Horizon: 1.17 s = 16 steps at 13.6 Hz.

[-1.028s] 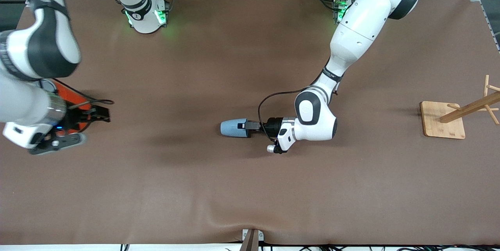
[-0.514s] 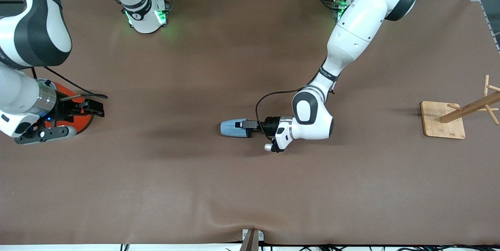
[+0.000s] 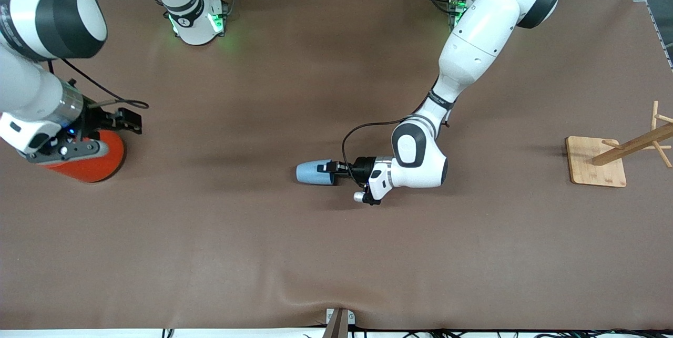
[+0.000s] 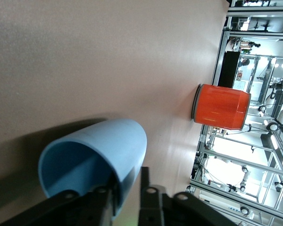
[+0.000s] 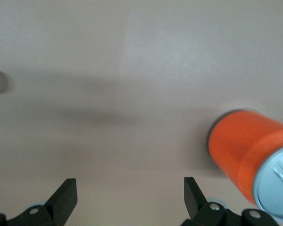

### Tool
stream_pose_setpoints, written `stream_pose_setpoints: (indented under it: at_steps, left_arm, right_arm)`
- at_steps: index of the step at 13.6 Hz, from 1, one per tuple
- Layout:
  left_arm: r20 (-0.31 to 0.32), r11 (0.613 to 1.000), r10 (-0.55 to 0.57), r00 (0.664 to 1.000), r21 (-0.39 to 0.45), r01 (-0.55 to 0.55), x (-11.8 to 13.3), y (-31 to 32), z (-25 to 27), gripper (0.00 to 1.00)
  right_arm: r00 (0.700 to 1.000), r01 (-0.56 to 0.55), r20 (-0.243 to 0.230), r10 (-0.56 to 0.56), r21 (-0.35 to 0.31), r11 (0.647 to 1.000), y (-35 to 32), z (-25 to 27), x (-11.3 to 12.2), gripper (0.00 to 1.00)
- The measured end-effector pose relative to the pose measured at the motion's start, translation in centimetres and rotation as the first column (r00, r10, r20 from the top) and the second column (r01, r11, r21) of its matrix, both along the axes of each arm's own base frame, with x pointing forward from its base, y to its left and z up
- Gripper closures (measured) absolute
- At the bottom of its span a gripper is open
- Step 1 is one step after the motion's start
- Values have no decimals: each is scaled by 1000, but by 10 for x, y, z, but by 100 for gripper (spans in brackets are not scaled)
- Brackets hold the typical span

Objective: Flip cup
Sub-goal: 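Grasp the cup rim with the left gripper while the right gripper withdraws, then carry the blue cup with the left gripper toward the wooden stand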

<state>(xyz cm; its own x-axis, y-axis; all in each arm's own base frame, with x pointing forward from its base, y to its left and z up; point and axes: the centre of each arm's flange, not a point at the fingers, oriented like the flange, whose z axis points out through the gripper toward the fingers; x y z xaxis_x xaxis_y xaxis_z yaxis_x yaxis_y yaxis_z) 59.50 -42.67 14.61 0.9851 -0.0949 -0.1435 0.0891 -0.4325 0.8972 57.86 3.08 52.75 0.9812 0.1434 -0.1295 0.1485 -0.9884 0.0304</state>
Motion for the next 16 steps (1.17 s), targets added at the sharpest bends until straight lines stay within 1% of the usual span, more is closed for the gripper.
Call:
stream_pose_setpoints:
  at_steps: [1,2,4,5,6,8,9,11,12,14,15,16]
  left_arm:
    - [8,1000,3,1000,-20,-2,3,-2,6,93]
    - [19,1000,8,1000,-20,-7,7,-3,10,94]
    - [25,1000,-2,1000,-6,2,7,-3,11,94]
    - [28,999,-24,999,29,23,7,-7,18,94]
    - [31,994,-54,998,98,50,9,-12,32,95]
    - [33,955,-97,995,283,84,10,-22,71,95]
    - [39,934,-101,994,347,81,10,-25,90,95]
    - [65,904,-105,992,423,67,13,-25,126,95]
    - [77,882,-127,989,465,77,15,-19,142,95]
    - [95,824,-182,979,558,98,27,11,173,95]
    - [90,796,-200,976,595,108,34,33,184,95]
    - [75,769,-211,975,628,118,41,57,192,95]
  right_arm:
    - [1000,7,-3,-7,-3,1000,-10,9,-4,0]
    - [1000,10,-3,-10,-4,1000,-19,19,-7,0]
    - [1000,15,-5,-15,-4,1000,-26,49,-13,0]
    - [1000,16,-4,-16,-4,1000,-26,66,-16,0]
    - [1000,17,-2,-17,-4,1000,-25,83,-20,0]
    - [1000,14,8,-14,-2,1000,-22,107,-26,0]
    - [1000,12,10,-12,-2,1000,-21,113,-28,0]
    - [1000,11,8,-11,8,1000,-20,114,-28,0]
    - [1000,10,11,-10,27,1000,-17,115,-28,0]
    - [999,8,44,-11,71,997,-14,122,-27,0]
    - [998,8,57,-12,76,997,-14,125,-26,0]
    - [998,13,59,-18,77,997,-14,126,-27,0]
